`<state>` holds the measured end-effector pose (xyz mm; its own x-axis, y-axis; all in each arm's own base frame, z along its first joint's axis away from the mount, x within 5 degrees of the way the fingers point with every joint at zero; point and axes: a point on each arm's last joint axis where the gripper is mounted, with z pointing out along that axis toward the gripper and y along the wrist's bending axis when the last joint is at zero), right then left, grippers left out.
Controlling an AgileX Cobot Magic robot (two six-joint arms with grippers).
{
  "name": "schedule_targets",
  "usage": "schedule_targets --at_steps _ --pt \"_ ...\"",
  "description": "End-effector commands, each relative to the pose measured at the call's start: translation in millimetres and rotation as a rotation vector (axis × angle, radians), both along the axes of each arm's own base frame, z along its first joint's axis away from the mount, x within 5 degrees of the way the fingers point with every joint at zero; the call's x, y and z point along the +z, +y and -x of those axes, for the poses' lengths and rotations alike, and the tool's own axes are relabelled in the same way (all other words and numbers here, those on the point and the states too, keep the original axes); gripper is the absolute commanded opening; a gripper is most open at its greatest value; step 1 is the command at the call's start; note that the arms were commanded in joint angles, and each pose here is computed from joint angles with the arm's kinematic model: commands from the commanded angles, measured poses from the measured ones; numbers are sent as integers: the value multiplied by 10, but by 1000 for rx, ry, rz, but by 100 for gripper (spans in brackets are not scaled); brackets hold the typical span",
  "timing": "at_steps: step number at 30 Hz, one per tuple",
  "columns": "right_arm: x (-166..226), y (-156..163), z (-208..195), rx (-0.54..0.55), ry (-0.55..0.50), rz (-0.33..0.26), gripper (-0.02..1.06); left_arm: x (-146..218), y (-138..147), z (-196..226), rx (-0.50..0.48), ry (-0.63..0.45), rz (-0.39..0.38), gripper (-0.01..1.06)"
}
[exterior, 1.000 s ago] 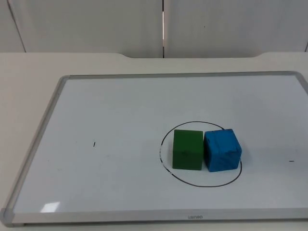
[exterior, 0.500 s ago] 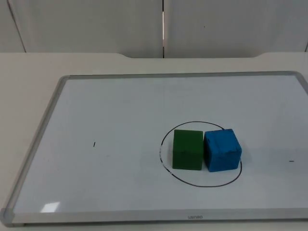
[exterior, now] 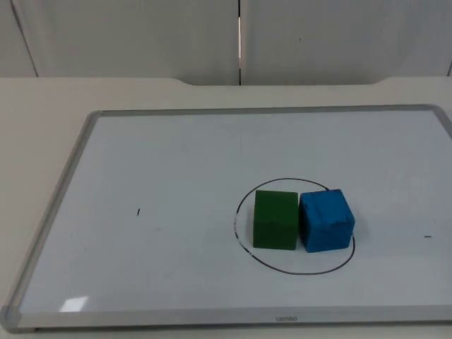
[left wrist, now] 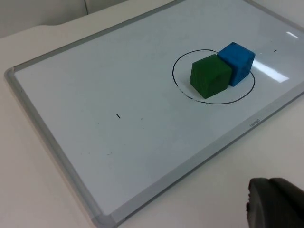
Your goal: Push the two cubes into the marked area.
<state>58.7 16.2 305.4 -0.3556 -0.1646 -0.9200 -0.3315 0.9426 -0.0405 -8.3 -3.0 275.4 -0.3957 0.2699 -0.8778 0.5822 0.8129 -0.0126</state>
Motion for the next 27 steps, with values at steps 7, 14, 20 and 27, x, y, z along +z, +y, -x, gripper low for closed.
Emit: schedule_targets --at_steps 7,14,20,27 --pt "-109 -110 308 5 67 -59 0 -5 -2 -6 2 -6 9 0" --pt "-91 -194 558 39 -41 -140 0 -5 -2 -6 2 -6 9 0" --pt "-74 -298 711 18 40 -59 0 -5 1 -8 8 -5 11 0" --pt "-148 -295 684 20 62 -14 0 -5 6 -11 17 -2 13 0"
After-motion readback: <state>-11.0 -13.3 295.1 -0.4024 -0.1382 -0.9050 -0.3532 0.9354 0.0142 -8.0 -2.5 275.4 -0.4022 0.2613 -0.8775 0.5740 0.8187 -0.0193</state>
